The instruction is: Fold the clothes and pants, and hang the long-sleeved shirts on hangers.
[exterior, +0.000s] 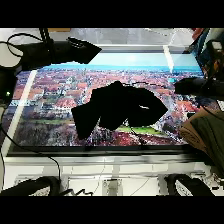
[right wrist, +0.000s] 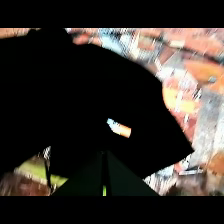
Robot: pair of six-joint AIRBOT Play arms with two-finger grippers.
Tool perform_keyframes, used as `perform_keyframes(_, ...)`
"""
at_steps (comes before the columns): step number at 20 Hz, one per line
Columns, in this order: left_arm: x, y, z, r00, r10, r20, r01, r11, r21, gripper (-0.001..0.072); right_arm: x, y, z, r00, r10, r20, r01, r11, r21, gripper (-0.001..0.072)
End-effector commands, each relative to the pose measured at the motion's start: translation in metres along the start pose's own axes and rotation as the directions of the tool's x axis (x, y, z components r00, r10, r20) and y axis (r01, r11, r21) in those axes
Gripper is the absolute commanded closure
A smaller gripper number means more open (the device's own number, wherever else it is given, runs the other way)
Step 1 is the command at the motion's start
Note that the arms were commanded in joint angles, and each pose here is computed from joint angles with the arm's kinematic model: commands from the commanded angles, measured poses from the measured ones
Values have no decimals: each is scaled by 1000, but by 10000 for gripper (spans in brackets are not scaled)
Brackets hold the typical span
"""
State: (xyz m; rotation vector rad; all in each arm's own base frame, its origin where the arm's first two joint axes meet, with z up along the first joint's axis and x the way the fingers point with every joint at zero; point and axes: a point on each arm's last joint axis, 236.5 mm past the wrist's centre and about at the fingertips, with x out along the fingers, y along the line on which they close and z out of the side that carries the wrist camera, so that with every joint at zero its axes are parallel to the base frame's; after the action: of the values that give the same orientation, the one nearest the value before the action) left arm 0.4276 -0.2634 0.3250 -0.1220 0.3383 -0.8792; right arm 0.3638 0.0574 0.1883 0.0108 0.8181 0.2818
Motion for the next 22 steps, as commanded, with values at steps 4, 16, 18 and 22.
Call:
perform_keyframes(4, -6, -1, 2, 1000, 0, -2, 0, 1000, 6, 289, 7, 60, -78, 940, 264, -218, -280, 959, -48, 689)
perform_keyframes(16, -128, 31, 9, 987, 152, -55, -151, 988, 23, 288, 84, 157, -155, 834, 543, -96, -518, 831, 205, 674)
perform_keyframes(18, -147, 24, -3, 982, 153, -108, -151, 988, 29, 288, 107, 165, -161, 878, 467, -107, -464, 884, 50, 689)
perform_keyframes(22, -160, 11, -19, 975, 131, -177, -127, 991, 35, 289, 153, 195, -199, 893, 337, -299, -427, 845, -322, 689)
